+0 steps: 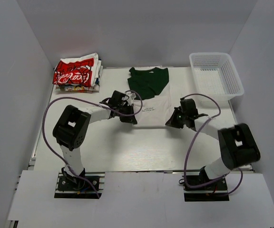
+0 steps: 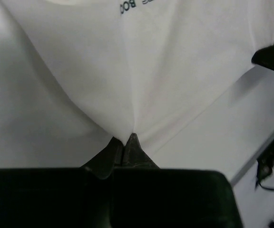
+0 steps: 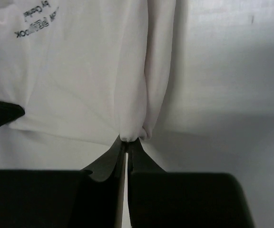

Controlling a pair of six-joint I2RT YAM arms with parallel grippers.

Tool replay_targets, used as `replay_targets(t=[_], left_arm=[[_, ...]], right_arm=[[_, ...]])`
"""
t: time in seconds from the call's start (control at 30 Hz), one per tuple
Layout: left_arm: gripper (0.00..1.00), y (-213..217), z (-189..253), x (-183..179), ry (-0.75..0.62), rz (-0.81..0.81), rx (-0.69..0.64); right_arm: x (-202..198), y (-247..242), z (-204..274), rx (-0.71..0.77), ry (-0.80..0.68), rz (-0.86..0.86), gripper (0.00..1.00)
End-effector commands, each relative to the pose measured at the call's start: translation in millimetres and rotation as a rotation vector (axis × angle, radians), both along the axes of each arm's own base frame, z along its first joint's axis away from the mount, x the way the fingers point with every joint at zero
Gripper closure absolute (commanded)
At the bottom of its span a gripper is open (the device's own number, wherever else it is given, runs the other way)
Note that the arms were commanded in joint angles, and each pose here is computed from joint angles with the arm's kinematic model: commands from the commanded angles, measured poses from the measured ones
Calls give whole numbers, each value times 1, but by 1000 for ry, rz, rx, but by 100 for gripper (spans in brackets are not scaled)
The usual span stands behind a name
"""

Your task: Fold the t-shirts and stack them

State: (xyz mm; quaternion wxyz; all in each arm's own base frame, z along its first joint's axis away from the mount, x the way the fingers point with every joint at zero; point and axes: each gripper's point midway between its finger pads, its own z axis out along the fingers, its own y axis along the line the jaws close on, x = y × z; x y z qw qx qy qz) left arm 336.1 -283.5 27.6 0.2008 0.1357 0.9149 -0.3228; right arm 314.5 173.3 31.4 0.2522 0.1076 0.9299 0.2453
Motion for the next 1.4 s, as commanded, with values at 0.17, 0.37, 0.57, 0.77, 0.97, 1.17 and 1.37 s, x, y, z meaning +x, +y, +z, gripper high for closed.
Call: replay_targets(t=[0.17,0.37,0.57,0.77,0.97,1.17,1.37], left_arm=[[99,-11,111,-102,24,-153,-190],[99,-15,176,-131,-61,-173,-300],[99,-12,190,-123,-95,-117,-264],[100,1,193,-98,-83,63,-184],[100,9,184,-80,-80,170,-128],[100,12,180,-59,-90,245,-93],[100,24,156,-28,-52,350,-17]], right_arm=[[-88,-7,75,58,-84,133,100],[-101,-10,151,71,-219,151,100],[-93,-4,191,125,-325,145,100],[-66,-3,209,105,-367,103,100],[-36,8,207,94,-363,96,100],[5,19,202,62,-335,77,100],[40,30,197,31,-327,78,100]])
